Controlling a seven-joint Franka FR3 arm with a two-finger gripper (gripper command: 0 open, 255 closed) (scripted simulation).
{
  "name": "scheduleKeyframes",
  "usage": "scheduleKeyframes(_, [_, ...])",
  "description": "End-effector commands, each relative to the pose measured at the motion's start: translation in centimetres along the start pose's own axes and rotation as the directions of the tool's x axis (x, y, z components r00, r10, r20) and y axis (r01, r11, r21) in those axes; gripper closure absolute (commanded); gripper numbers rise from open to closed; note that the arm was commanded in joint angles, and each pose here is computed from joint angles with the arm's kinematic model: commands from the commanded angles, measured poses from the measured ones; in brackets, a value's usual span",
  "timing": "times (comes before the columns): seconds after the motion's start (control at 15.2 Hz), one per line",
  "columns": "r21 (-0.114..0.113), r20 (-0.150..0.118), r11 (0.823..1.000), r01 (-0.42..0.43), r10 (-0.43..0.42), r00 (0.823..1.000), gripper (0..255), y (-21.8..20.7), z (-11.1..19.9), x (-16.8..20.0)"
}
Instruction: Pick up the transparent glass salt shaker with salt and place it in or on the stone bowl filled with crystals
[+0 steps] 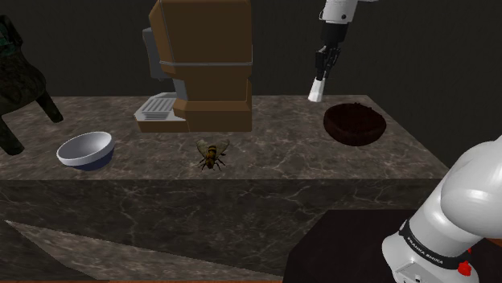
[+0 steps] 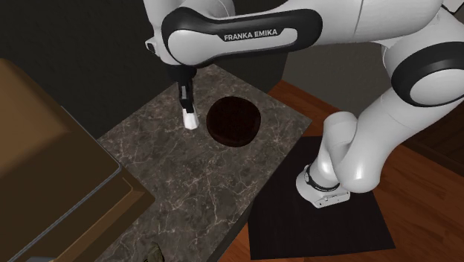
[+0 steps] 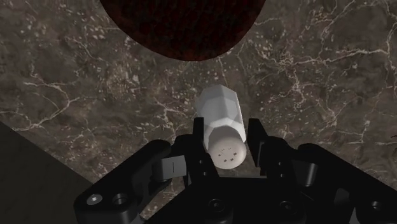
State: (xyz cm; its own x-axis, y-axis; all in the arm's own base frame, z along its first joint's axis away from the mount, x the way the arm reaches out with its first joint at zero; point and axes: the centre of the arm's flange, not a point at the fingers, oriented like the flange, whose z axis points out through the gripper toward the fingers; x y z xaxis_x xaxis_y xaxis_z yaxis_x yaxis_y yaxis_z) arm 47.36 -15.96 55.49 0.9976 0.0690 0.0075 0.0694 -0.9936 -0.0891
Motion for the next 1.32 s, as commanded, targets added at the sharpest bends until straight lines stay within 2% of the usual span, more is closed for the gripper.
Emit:
scheduleKeyframes(0.0, [0.000,0.000,1.000,0.000,0.000,1.000,255,-0.2,-1.0,0.0])
scheduleKeyframes(0.59, [0.000,0.000,1.000,0.000,0.000,1.000,255,-0.6,-5.5,0.0])
scheduleKeyframes(1.25, [0.000,0.000,1.000,0.000,0.000,1.000,255,2.3,-9.2,-12.3])
